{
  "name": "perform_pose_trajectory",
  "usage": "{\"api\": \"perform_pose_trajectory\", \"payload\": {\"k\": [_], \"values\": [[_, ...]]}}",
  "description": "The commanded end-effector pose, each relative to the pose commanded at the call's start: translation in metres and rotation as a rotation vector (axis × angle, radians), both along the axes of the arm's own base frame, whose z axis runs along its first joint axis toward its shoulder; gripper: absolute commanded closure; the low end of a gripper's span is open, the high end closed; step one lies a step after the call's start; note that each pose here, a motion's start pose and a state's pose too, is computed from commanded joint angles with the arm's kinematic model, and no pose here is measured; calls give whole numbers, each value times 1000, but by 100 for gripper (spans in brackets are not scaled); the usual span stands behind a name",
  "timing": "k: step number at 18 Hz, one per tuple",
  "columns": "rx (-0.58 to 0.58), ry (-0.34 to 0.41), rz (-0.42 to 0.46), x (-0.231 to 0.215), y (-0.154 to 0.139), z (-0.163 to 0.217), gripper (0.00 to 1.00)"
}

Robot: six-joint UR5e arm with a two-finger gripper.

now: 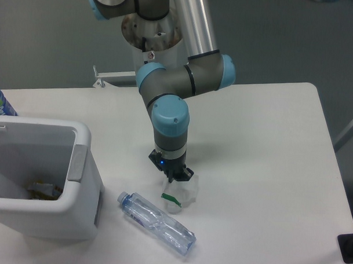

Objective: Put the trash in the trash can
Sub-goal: 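Close the gripper on the crumpled white cup and lift it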

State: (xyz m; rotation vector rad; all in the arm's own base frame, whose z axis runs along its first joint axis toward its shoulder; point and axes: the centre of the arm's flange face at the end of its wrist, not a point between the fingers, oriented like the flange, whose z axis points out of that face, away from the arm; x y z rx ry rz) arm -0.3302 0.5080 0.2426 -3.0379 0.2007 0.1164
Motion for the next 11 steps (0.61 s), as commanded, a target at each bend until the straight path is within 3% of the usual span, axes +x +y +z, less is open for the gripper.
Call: {"api": "perform_pose_trajectory", "payload": {"k": [6,11], "values": [[5,-19,12,-26,-18,20,100],[139,-42,31,-53,-28,64,100]]}}
